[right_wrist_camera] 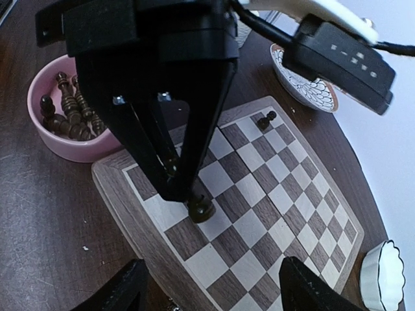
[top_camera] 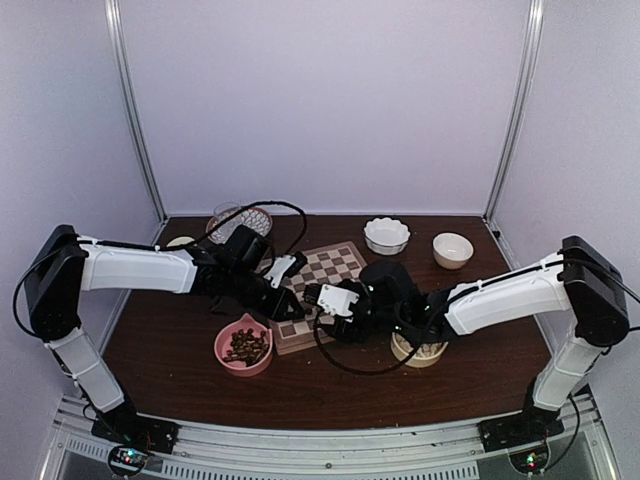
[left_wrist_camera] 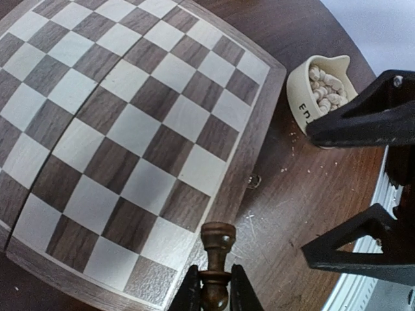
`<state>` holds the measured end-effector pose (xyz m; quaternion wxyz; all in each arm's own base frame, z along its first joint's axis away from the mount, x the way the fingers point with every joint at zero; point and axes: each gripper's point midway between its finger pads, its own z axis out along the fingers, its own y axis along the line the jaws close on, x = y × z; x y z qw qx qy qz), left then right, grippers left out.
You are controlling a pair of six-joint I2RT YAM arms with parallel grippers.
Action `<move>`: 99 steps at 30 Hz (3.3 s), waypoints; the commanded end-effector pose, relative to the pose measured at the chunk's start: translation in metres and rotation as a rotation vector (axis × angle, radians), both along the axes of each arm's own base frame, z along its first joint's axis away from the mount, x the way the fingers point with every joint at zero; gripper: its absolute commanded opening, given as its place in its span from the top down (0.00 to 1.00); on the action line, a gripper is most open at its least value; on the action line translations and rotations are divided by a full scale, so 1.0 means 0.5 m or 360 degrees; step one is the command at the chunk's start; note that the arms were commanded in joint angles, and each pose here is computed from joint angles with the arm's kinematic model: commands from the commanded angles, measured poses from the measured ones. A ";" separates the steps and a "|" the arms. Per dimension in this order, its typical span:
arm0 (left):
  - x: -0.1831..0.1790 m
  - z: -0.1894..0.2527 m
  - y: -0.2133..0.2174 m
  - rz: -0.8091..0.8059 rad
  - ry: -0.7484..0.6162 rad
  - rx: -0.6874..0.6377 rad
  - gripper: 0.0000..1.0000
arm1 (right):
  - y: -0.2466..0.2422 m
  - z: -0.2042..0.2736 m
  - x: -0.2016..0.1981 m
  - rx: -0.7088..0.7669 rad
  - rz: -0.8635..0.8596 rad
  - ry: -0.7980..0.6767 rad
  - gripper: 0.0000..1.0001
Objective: Set up the chess pieces on the board
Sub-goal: Pass from the left arm to the right, then pass from the right arm to the left
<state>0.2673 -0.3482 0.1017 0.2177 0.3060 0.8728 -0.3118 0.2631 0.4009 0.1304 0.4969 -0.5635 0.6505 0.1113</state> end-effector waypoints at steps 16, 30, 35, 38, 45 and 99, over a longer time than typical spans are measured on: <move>-0.041 0.020 -0.076 -0.0206 0.0167 -0.0205 0.91 | 0.044 -0.054 -0.004 -0.0215 0.0033 -0.0098 0.56; -0.041 0.052 -0.064 -0.0182 0.0056 -0.0285 0.63 | 0.041 -0.049 0.011 -0.0201 -0.0050 -0.0119 0.97; -0.020 0.086 -0.031 -0.0082 -0.0057 -0.0384 0.53 | 0.023 -0.025 0.021 -0.0045 -0.0131 -0.0109 0.98; -0.009 0.108 -0.011 -0.0019 -0.0156 -0.0425 0.47 | 0.016 -0.025 0.032 0.0032 -0.0165 -0.0027 0.99; -0.014 0.145 0.011 0.0018 -0.0340 -0.0546 0.45 | 0.015 -0.014 0.049 0.0293 -0.0218 0.0176 1.00; -0.014 0.114 -0.008 0.0017 -0.0313 -0.0709 1.00 | 0.090 0.019 -0.024 0.0740 -0.0011 0.0554 0.74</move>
